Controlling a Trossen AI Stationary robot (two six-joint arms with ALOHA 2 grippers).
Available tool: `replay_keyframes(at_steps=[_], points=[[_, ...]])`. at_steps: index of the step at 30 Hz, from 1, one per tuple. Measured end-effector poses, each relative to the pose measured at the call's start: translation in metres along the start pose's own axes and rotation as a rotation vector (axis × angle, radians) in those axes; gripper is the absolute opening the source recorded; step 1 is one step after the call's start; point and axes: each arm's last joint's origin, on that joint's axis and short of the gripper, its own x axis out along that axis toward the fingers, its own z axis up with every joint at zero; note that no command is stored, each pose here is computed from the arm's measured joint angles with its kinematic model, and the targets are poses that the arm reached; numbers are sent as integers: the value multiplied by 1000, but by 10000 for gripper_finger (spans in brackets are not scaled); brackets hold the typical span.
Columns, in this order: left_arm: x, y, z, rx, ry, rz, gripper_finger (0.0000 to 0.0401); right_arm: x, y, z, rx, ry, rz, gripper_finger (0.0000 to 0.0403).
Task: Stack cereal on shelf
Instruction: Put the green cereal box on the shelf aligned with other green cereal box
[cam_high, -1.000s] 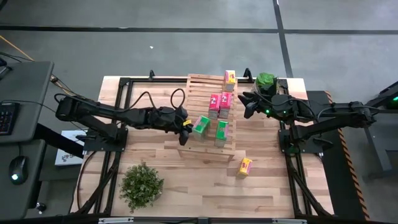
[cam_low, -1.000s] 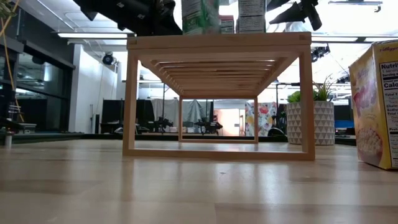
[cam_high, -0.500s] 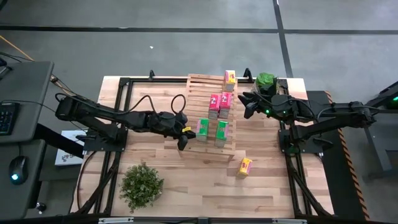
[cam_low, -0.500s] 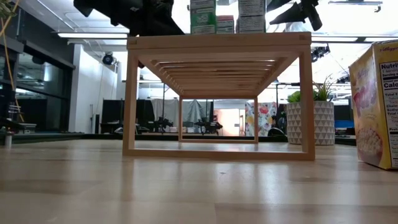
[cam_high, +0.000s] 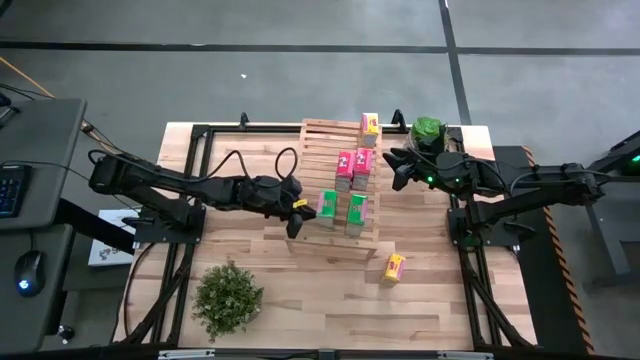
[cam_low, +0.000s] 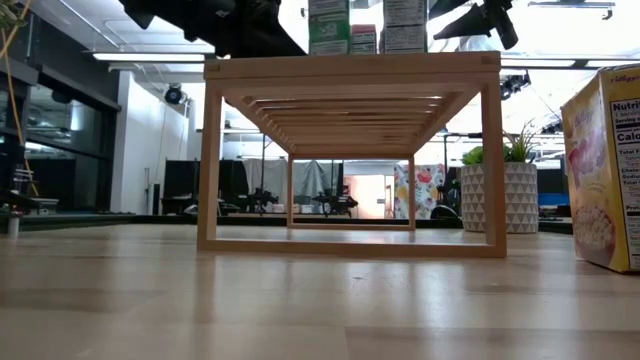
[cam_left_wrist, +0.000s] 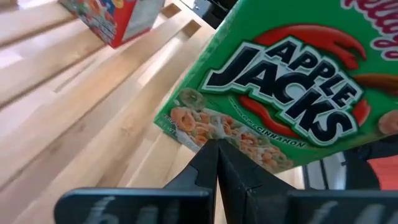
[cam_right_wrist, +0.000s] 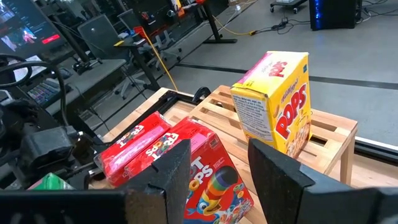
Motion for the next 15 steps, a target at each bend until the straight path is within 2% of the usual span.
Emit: replay_keyframes(at_steps=[5, 15], points=[[0, -2, -2, -32, 8, -12, 0, 0, 0, 0, 0, 0, 0, 154], [0, -2, 2, -12, -29, -18, 0, 0, 0, 0, 0, 0, 0, 154]])
